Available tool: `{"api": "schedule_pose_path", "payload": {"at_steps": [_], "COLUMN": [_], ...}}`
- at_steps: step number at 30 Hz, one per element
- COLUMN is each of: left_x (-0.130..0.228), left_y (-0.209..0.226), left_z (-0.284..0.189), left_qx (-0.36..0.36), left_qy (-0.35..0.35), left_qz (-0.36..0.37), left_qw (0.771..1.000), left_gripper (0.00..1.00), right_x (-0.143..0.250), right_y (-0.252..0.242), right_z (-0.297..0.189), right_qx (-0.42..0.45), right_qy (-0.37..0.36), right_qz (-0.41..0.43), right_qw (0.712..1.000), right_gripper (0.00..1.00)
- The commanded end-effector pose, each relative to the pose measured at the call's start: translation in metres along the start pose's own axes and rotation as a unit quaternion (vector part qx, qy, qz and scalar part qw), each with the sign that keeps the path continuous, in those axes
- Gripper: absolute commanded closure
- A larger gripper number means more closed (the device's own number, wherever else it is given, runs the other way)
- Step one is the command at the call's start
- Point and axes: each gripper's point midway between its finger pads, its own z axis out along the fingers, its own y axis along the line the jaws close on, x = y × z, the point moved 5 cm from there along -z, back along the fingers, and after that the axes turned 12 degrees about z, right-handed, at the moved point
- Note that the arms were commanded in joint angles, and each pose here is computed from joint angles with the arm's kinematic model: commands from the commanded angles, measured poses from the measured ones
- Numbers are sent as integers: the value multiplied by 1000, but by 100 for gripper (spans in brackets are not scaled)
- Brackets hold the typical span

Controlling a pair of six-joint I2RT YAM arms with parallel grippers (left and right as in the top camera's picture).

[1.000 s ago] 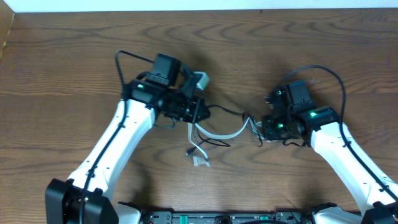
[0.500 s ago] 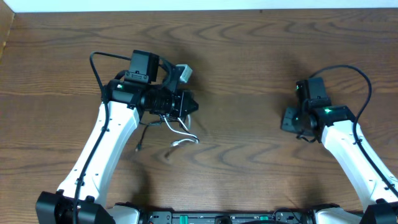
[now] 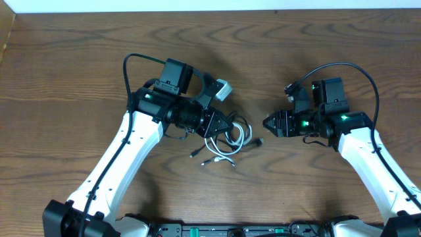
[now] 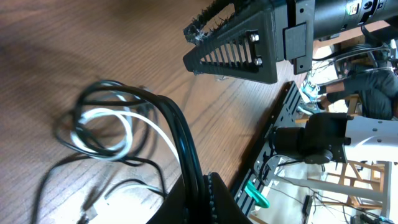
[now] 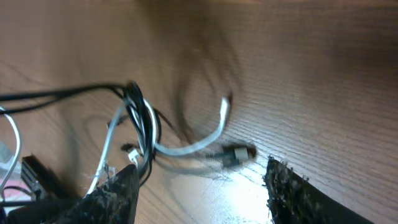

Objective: Untangle cables

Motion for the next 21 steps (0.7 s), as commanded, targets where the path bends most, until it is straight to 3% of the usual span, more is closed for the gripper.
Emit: {"api": "schedule_pose_path", "payload": {"at_steps": [1,10,14,21], "left_x": [-2,-4,-5,-7], "left_y": [-5,-15,-16,-21], "left_z": [-6,-6,-6,-7], "left_qx": [-4,34,39,60], "left_qy": [-6,-15,-19,-27], "left_qz": [21,19,22,24], "left_qw": [1000,999,999,998], "left_gripper": [92,92,93,92], "right_x": [4,14,19,17], "right_y": [4,20,30,36], "right_z": [2,11,22,43], "right_qx": [-17,-32,-38,-49], "right_qy": [12,33,45,51], "right_qz": [-11,-37,-54,-44], "right_qw": [1000,998,997,997], "right_gripper": [37,32,39,41]}}
